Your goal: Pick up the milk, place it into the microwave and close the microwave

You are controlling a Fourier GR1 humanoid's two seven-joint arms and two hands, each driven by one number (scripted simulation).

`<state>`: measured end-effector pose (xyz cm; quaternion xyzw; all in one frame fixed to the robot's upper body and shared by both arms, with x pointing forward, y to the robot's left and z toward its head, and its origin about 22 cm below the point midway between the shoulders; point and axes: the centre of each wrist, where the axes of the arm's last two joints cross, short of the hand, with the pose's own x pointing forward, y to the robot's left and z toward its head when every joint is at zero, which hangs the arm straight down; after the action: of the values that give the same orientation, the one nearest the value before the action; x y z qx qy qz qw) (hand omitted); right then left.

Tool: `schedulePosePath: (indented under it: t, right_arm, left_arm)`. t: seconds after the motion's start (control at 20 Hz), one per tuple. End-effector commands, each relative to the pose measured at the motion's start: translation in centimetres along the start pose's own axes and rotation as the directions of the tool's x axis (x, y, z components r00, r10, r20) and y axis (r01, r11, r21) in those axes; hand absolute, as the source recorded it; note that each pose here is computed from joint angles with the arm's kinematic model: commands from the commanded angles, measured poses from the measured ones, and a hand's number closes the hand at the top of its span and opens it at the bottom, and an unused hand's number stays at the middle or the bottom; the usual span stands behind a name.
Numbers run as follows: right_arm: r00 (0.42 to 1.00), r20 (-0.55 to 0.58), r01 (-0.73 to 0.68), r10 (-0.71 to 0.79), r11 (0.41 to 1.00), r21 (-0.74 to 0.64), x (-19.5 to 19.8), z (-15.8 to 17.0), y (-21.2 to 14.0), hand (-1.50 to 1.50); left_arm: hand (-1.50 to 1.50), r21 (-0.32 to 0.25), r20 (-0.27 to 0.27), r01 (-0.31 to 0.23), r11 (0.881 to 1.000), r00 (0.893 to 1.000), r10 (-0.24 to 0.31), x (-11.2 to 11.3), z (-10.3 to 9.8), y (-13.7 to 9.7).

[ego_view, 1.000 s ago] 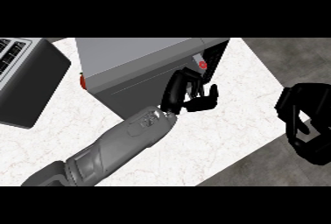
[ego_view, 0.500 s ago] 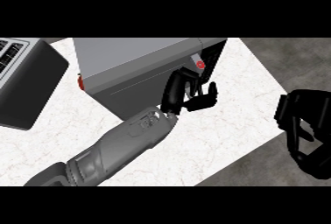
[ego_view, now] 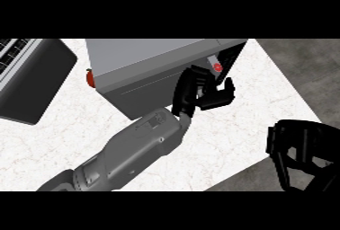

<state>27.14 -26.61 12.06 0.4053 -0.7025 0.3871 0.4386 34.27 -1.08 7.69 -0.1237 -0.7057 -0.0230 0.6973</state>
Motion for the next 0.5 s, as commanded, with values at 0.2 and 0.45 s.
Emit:
schedulePosePath:
  t: [0.2,0.45]
  right_arm:
    - [0.996,0.044,0.076,-0.076,0.997,0.004,-1.1,-0.1,3.2,1.50]
    - [0.996,0.049,0.079,-0.078,0.997,-0.009,-1.1,-0.2,4.6,1.50]
  left_arm:
    - [1.50,0.112,-0.108,-0.215,0.970,0.968,0.227,-1.5,-1.3,3.6]
    - [1.50,0.084,-0.127,-0.247,0.965,0.958,0.256,-2.9,-1.1,5.6]
